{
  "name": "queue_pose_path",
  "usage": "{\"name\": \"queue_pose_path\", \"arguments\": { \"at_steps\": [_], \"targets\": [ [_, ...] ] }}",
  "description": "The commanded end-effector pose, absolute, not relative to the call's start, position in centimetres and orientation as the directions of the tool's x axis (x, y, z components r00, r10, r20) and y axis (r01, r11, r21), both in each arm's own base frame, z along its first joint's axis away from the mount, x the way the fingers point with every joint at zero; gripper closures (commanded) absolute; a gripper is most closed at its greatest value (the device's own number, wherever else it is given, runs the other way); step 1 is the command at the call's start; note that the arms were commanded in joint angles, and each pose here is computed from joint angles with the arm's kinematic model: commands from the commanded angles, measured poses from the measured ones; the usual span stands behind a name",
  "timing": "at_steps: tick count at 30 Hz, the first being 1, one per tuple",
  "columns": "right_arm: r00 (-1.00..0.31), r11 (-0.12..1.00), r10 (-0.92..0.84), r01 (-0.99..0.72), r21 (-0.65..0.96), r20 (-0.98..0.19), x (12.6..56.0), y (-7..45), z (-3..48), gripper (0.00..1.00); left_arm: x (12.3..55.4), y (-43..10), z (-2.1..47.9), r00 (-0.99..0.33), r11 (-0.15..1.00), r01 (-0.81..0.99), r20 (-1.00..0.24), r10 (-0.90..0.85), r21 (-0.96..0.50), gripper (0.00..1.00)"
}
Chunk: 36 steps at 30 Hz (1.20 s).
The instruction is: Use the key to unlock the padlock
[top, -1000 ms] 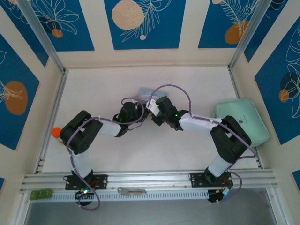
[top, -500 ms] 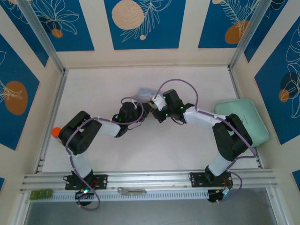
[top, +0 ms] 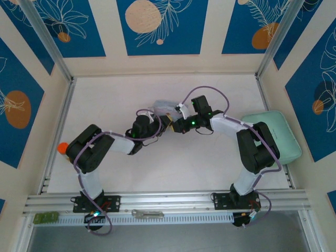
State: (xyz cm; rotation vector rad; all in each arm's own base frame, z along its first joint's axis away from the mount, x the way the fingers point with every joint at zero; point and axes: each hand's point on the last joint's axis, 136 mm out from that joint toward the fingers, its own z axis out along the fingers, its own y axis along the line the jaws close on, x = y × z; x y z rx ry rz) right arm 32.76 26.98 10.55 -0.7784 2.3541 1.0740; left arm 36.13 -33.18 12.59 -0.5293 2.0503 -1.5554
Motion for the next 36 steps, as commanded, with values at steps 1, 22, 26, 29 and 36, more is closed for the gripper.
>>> {"name": "queue_pose_path", "arguments": {
  "at_steps": [1, 22, 26, 29, 36],
  "targets": [
    [-0.751, 0.564, -0.254, -0.627, 0.538, -0.609, 33.8, 26.0, 12.6, 0.67, 35.6, -33.8, 13.8, -0.811, 0.254, 0.097, -0.224, -0.54, -0.962, 1.0],
    [-0.748, 0.741, -0.078, -0.486, 0.463, -0.659, 33.1, 21.7, 15.1, 0.56, 36.9, -32.4, 6.1, -0.783, 0.444, -0.014, -0.266, -0.562, -0.896, 0.93],
    [-0.745, 0.75, -0.082, -0.484, 0.452, -0.662, 33.0, 22.0, 15.1, 0.56, 36.6, -32.1, 5.7, -0.781, 0.449, -0.028, -0.261, -0.568, -0.893, 0.75],
    [-0.74, 0.764, -0.103, -0.486, 0.423, -0.665, 32.8, 22.4, 14.9, 0.56, 36.5, -31.7, 5.9, -0.773, 0.449, -0.032, -0.263, -0.577, -0.893, 0.6],
    [-0.716, 0.785, -0.147, -0.505, 0.36, -0.683, 32.1, 23.7, 15.2, 0.55, 35.6, -30.0, 6.3, -0.75, 0.431, -0.057, -0.247, -0.614, -0.9, 0.44]
  ]
}}
